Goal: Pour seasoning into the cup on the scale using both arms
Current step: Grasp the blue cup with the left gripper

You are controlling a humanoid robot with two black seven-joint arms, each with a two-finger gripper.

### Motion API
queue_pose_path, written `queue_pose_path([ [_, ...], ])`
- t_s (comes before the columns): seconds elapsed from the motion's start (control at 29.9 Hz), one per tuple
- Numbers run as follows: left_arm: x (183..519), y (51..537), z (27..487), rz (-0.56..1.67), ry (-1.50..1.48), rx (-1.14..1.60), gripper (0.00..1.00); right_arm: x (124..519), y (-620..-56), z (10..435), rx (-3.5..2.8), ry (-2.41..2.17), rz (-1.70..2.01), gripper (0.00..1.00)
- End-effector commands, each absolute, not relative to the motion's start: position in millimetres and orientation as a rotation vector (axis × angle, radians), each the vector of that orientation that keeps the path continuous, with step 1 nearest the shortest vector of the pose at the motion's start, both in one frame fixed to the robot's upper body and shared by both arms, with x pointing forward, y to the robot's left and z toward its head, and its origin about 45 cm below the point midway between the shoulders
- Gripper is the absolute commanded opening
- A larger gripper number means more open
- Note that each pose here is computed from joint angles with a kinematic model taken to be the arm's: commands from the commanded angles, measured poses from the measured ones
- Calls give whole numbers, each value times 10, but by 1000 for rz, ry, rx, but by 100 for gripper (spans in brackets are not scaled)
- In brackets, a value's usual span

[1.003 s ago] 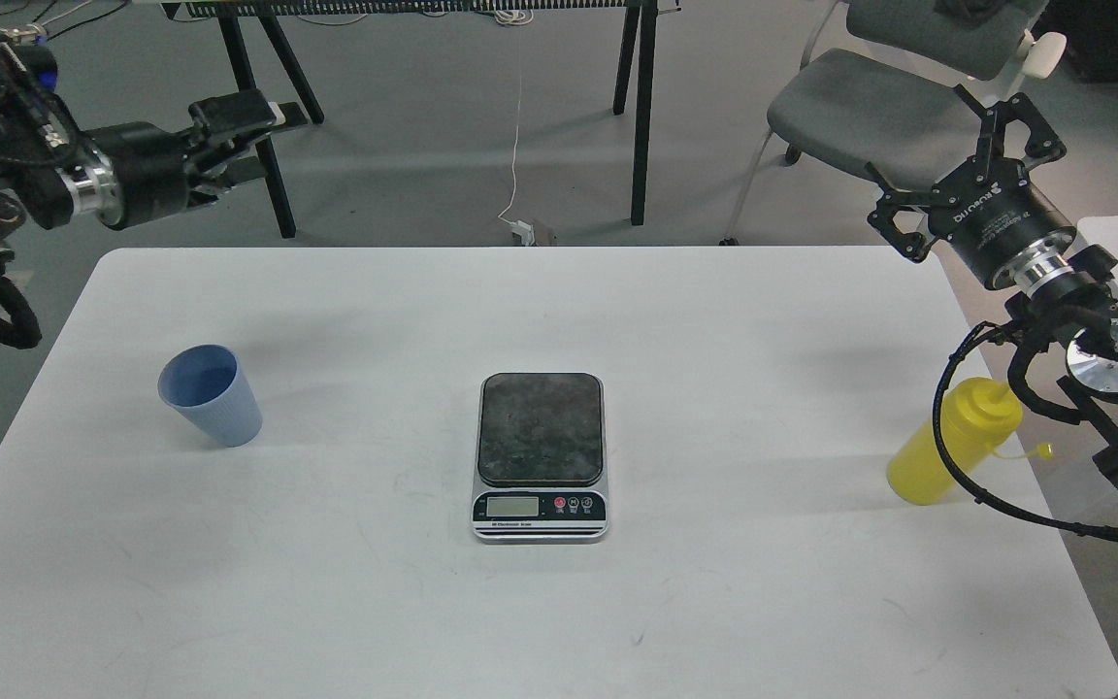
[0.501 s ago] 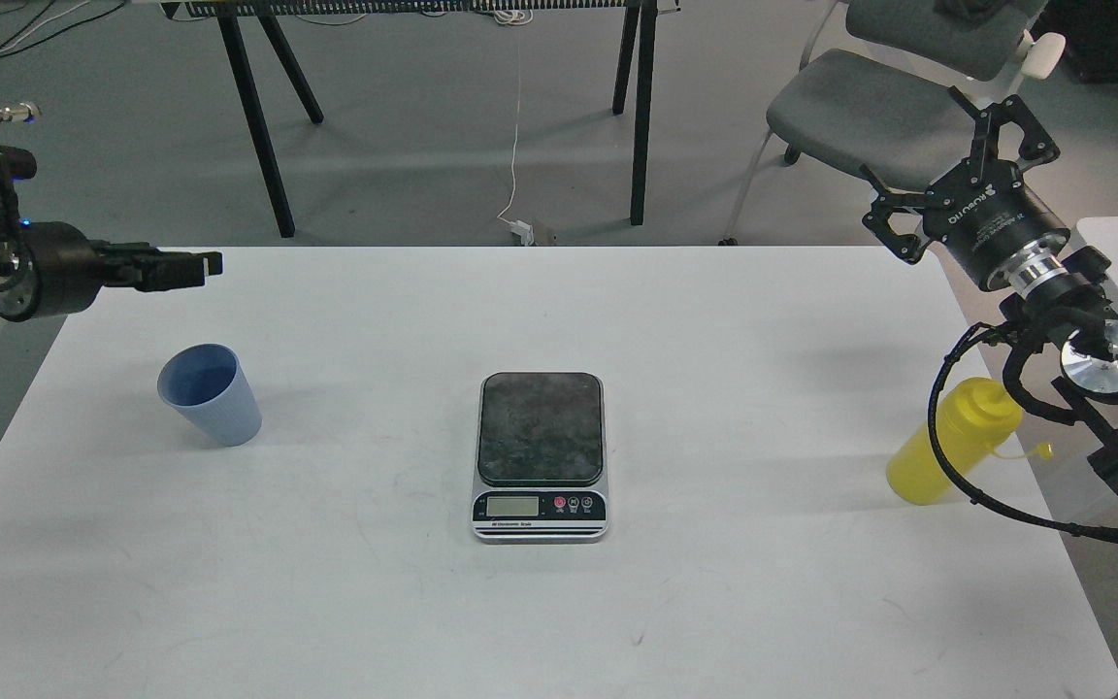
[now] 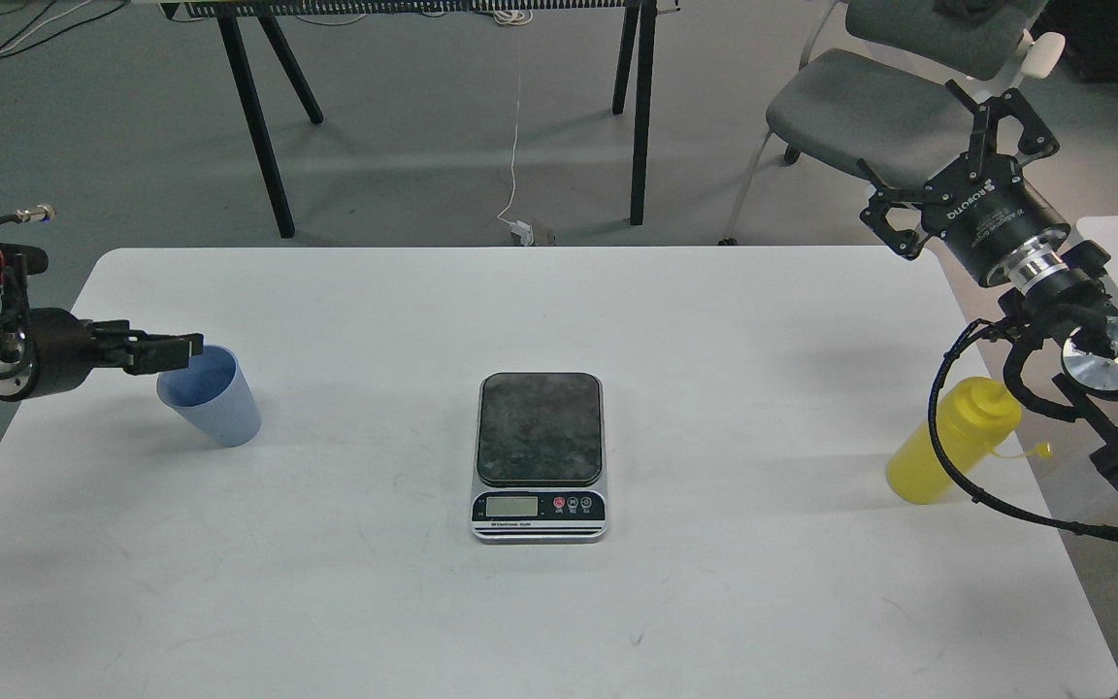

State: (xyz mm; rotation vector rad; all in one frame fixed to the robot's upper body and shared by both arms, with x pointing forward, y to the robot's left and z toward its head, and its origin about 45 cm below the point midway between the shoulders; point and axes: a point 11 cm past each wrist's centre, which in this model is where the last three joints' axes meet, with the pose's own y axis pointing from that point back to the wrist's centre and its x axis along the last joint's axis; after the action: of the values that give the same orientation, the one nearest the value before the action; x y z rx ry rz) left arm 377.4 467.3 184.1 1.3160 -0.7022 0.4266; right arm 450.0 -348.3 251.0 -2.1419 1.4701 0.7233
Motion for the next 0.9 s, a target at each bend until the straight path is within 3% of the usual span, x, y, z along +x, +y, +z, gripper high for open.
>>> queue_pose_path([
  [0.0, 3755, 4681, 1791, 439, -708, 1313, 99, 4495, -3479, 2502, -2143, 1470, 726, 99],
  [0.33, 3711, 4547, 1612, 423, -701, 1284, 99, 4494, -3482, 2496, -2144, 1472, 727, 99],
  [0.47, 3722, 4516, 1597, 423, -712, 1278, 93, 4495, -3484, 2499, -2142, 1472, 726, 99],
  [0.87, 3621, 4627, 1499, 401, -690, 1317, 53, 4492, -3481, 2484, -2142, 1474, 730, 99],
])
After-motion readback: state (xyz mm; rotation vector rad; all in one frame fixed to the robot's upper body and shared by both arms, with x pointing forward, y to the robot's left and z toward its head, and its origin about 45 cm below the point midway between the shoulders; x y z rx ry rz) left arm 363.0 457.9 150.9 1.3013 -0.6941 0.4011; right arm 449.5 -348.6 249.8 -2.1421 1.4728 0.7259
